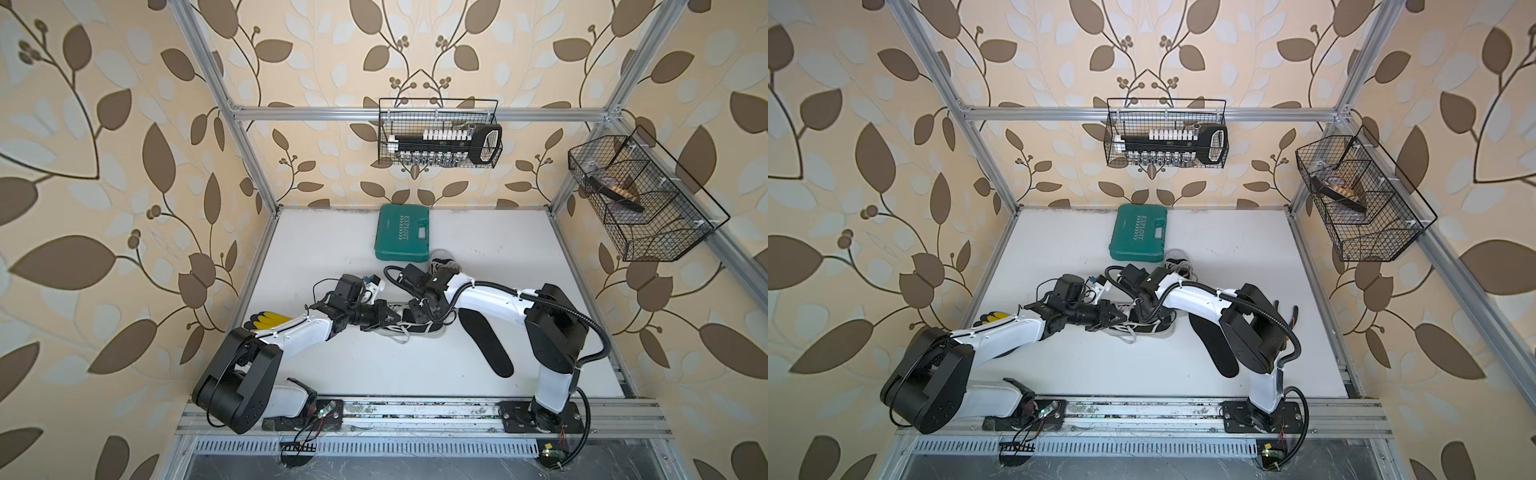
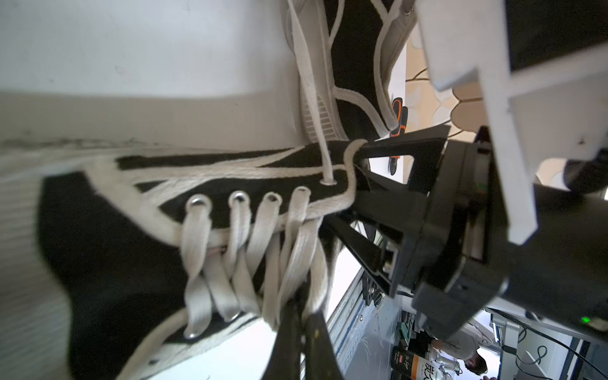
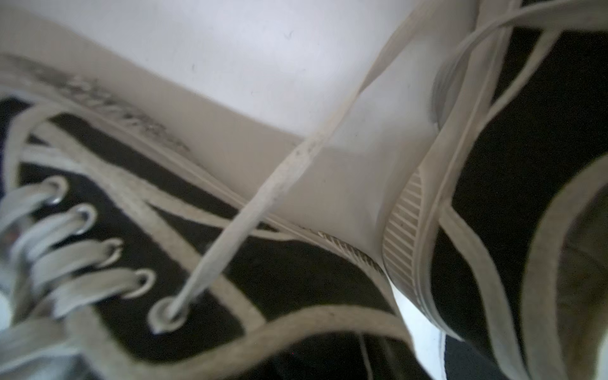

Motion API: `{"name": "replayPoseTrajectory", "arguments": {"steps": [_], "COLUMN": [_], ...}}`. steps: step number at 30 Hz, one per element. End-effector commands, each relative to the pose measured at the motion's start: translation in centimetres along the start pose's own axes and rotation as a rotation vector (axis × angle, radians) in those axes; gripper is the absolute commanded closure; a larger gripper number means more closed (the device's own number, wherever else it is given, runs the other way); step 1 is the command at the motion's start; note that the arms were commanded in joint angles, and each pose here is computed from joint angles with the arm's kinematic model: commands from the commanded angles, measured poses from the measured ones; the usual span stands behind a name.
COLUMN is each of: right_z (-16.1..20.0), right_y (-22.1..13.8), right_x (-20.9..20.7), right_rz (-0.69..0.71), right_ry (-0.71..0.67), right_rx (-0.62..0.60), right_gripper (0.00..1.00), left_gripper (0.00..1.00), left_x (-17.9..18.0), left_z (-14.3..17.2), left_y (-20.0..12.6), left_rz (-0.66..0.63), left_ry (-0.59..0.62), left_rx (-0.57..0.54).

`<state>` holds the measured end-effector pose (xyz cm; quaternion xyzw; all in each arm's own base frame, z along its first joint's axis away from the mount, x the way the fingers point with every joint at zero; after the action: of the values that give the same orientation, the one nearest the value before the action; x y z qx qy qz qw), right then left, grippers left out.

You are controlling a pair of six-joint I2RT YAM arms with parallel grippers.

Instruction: Insert the insole into the shoe

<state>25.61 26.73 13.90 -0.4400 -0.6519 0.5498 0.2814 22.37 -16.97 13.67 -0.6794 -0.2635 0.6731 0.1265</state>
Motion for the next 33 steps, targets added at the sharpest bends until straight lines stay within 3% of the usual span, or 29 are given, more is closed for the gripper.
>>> {"name": "replayPoseTrajectory", "arguments": {"steps": [1,3,10,15,18,26,33], "right_z": [1.8,1.7,2.0,1.2,1.1,2.0,2.7], "right_y": [-0.1,-0.5,-2.4,-6.0,-6.2,-4.4,-3.0], "right_x": [-1.7,-1.4,-0.7,-0.9,-1.2,-0.1,-0.4], "right_rz": [0.043,0.031,0.055,0.072,0.066,-0.145,-0.242], "right_ry": [0.025,0.012,-0.076,-0.084,-0.066,0.058,0.154], "right_rx": [0.089,0.113,0.249,0.185,0.145,0.099,0.061], "right_gripper": [0.44,0.39,0.35,0.36,0.41,0.62,0.81], "left_gripper": [1.00,1.00,1.00,1.00,1.00,1.00,1.00], "left_x": [0.6,0.6,0.5,0.5,0.5,0.4,0.3], "left_z": [0.7,0.6,0.3,0.3,0.2,0.4,0.3], "left_y": [-0.2,-0.2,-0.3,-0.3,-0.3,-0.4,-0.4], "left_rz": [-0.051,-0.056,-0.077,-0.085,-0.085,-0.088,-0.088], "left_ry": [-0.017,-0.019,-0.018,-0.016,-0.019,-0.020,-0.019], "left_rx": [0.011,0.008,-0.008,-0.013,-0.012,-0.012,-0.012]}}
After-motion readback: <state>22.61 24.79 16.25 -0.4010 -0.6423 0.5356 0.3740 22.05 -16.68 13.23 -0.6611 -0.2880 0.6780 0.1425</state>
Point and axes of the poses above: each gripper's point midway between its finger pads, its own y axis out along the fingers, its own x axis along the line the jaws close on, z = x × y, the point moved 8 cm from there along -y, back along the fingers, and after that the axes turned 10 degrees about -y, right-handed, at the moved point
